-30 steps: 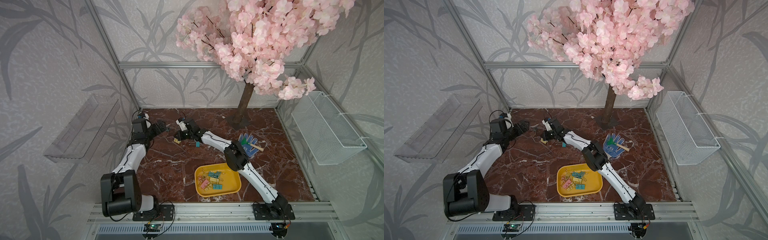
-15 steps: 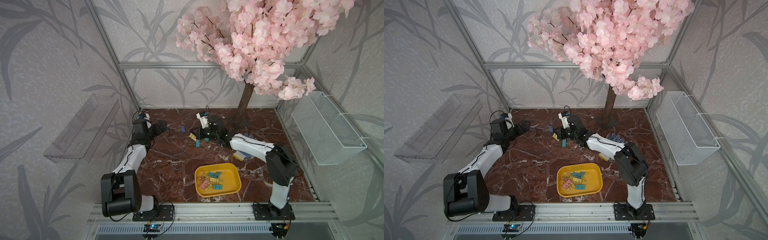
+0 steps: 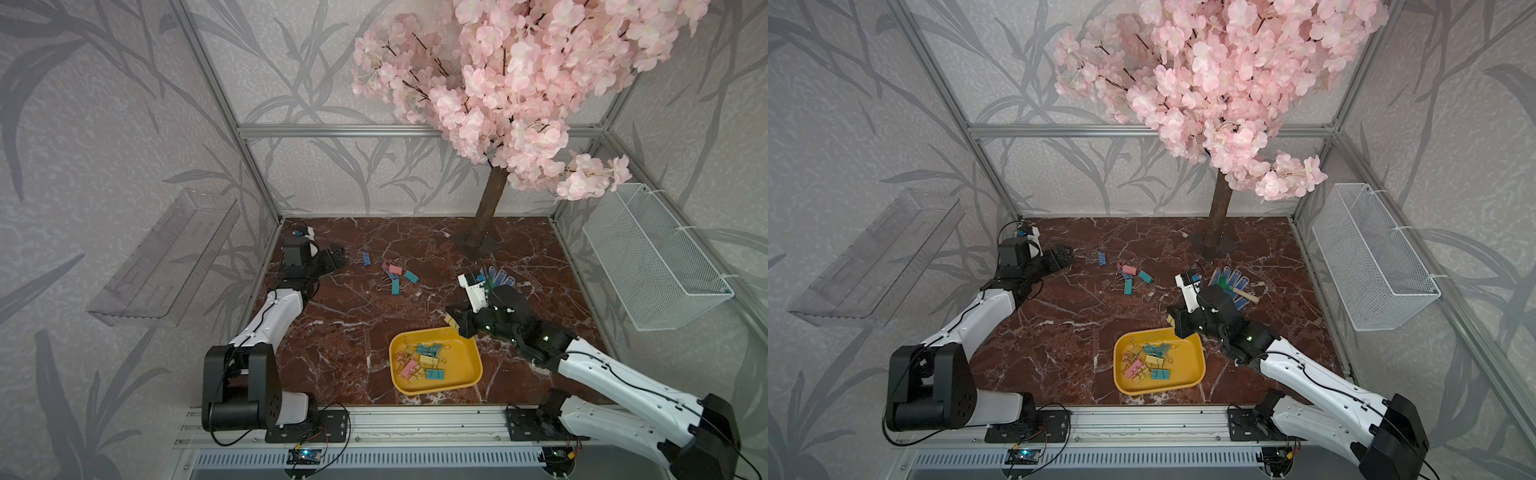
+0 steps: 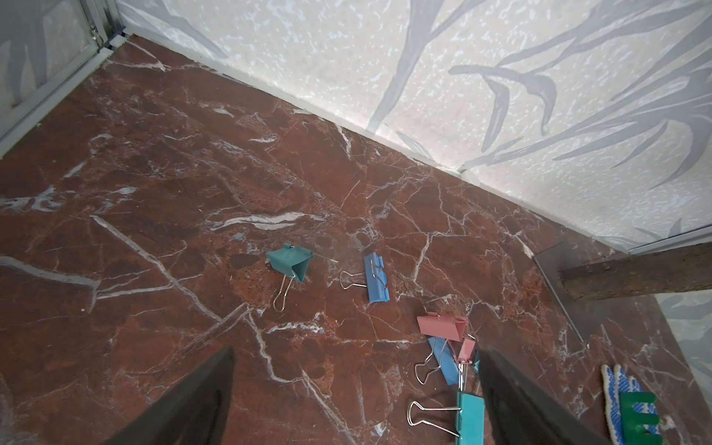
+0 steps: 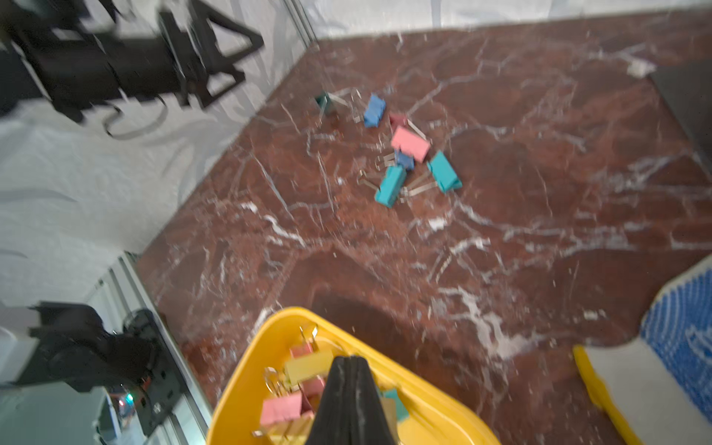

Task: Put the binder clips in the storage box
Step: Place the binder clip in the storage box.

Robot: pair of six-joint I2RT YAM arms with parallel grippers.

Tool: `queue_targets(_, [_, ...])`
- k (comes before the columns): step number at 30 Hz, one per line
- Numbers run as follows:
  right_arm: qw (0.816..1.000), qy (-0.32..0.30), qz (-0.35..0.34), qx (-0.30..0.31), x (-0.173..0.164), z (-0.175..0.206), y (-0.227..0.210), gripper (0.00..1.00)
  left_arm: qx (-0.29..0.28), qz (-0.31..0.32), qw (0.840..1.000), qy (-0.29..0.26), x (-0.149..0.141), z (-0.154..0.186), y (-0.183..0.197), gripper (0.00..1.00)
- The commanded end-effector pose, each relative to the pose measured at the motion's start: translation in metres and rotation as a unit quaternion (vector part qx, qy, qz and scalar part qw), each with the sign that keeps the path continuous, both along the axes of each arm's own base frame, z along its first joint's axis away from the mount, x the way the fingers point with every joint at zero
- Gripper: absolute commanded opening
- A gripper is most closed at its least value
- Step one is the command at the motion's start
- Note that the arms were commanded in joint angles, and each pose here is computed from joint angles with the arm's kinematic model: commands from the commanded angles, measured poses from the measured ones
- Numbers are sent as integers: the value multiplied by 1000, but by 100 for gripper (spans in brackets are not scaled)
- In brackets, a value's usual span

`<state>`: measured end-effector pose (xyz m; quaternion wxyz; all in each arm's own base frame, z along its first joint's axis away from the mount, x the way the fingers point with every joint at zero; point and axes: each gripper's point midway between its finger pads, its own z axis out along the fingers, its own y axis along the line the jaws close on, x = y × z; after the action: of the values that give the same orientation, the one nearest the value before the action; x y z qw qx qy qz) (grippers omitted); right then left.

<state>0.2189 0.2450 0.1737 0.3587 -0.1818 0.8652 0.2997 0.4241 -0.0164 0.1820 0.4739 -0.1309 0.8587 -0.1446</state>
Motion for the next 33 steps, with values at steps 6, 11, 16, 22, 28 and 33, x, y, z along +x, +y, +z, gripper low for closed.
queue_targets(6, [992,66,77,-81,-48,-74,14,0,73,27,996,33,-5,-11,4,100])
queue_targets(11, [991,50,85,-90,-56,-87,16,6,56,12,994,93,-1,-39,-8,99])
queue_targets(16, [991,36,83,-96,-54,-70,14,49,54,31,990,130,-3,-66,-9,99])
queue_targets(22, [997,-64,49,-3,-33,14,22,97,144,73,973,166,-1,-83,7,88])
queue_targets(28, [993,-102,43,48,-22,53,37,99,197,69,953,219,13,-112,11,73])
queue_targets(33, [994,-77,60,53,-20,57,55,99,210,59,948,233,36,-129,8,53])
